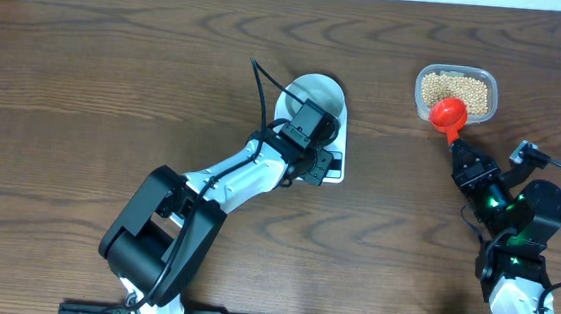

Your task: Scoop item into bowl and weigh 50g on scale

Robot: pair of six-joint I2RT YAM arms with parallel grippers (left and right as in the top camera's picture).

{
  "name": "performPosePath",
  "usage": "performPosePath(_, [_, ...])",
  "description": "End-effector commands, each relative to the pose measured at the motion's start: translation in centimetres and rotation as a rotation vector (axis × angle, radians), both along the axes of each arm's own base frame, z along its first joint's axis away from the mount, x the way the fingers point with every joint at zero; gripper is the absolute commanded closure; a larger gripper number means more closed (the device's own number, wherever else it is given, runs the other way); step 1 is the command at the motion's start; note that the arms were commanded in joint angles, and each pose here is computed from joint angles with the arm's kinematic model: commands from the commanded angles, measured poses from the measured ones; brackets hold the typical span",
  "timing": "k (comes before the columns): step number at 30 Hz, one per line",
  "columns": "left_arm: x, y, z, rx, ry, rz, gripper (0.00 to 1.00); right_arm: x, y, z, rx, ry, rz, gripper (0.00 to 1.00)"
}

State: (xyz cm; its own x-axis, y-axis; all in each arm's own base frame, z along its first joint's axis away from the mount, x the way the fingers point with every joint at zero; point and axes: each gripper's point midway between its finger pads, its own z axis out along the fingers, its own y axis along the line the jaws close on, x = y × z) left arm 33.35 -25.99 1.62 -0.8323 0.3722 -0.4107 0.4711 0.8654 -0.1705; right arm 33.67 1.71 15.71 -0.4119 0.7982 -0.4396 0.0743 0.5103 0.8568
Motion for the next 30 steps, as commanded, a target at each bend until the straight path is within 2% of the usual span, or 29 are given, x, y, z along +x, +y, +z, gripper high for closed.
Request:
performPosePath(1, [-0.2,1.1,-1.3,0.024,0.042,0.017,0.93,0.3,0.1,0.6,-0.018,-0.02,0.008,0.99])
performPosePath(15, [1.7,2.8,12.9,-0.155,-0.227,0.084,0.93,0.5,-0.8,0.5,-0.051,-0.021,-0.038,0.99])
performPosePath(17, [3.4,5.8,14.4,-0.164,-0.262,0.218,0.92,0.5,-0.8,0.5,-0.051,-0.021,-0.04,0.99])
performPosePath(24, [8.1,16.4,16.2,-0.16,-0.343,0.505,0.92,0.6,-0.7,0.9,-0.019,-0.029,-0.043,0.99])
performPosePath(26, [9.3,22.2,16.5,-0.11,-0.387,0.659,0.92,0.7,-0.2,1.9,-0.001,-0.067,-0.013,0.99])
performPosePath(30, [9.7,31.1,17.2,-0.013,-0.462,0.885,0.92,0.8,0.2,3.2,0.025,-0.115,0.008,0.99])
